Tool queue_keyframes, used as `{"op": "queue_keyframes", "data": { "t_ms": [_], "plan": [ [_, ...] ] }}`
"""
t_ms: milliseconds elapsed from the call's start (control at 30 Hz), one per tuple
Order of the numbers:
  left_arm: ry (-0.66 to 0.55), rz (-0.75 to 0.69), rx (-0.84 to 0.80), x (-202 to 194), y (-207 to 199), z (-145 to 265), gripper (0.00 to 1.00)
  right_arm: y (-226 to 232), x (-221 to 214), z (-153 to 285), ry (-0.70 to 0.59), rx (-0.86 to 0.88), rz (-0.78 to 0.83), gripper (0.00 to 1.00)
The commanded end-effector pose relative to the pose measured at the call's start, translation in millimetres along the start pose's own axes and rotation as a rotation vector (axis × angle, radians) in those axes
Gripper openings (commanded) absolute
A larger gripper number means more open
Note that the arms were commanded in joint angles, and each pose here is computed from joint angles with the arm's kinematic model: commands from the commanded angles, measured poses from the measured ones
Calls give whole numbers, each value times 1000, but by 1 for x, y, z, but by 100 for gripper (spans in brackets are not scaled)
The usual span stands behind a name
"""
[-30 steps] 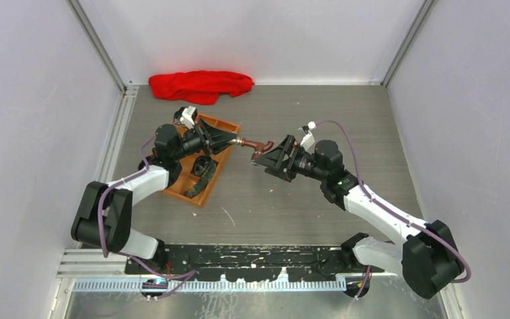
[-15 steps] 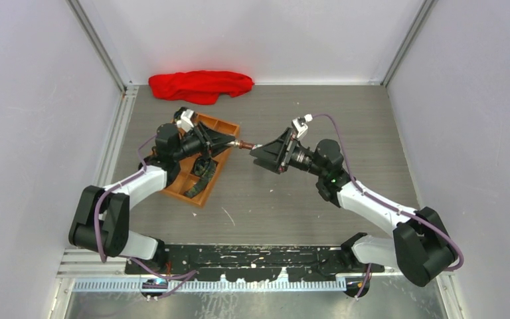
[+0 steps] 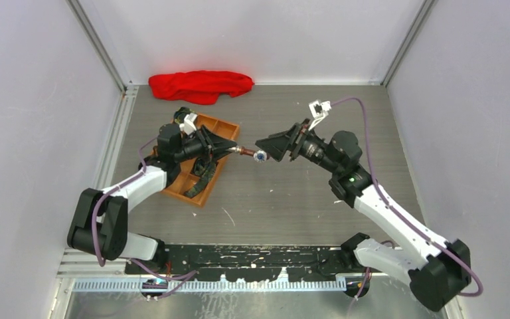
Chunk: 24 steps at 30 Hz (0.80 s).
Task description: Install the water faucets
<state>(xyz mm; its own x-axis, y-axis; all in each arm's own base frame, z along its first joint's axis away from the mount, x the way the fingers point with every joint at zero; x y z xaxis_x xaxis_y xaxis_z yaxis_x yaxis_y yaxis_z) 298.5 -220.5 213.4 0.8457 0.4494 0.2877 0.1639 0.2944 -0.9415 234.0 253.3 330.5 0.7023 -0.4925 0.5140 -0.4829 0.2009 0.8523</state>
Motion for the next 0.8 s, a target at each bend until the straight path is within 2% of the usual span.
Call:
{"op": "queue_keyframes", "data": {
  "t_ms": [0, 67, 133, 333, 500, 567, 767],
  "plan": [
    [29, -62, -70, 2, -36, 7, 0, -17, 17, 27, -124, -88, 472, 100],
    [56, -42, -69, 1, -39, 8, 0, -22, 3, 37, -126, 3, 621, 100],
    [92, -7, -68, -2, -42, 8, 0, -32, -5, 42, -129, 12, 703, 100],
    [197, 26, -66, -9, -50, 11, 0, -41, -46, 34, 48, 74, 970, 100],
    [218, -7, -89, -9, -62, 14, 0, -49, -47, 17, 27, 40, 1006, 100],
    [219, -15, -95, -8, -65, 15, 0, -49, -45, 13, -1, 46, 996, 93],
    [223, -29, -93, -11, -66, 18, 0, -40, -40, 12, -73, 69, 923, 58]
  ]
}}
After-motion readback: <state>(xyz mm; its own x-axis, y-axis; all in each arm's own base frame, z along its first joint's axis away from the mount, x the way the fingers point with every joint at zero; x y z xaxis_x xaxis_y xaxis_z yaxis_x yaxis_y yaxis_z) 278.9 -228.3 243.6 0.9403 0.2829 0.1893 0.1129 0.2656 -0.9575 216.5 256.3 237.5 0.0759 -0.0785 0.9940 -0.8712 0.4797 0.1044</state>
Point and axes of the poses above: each gripper's point midway between its finger pads, its own z axis back along the fingers, its own y axis along the line the jaws close on, x = y × z, the point moved 3 cm from there along z, back along the fingers, and after that the axes turned 12 degrees about -z, right-handed, at the moved point
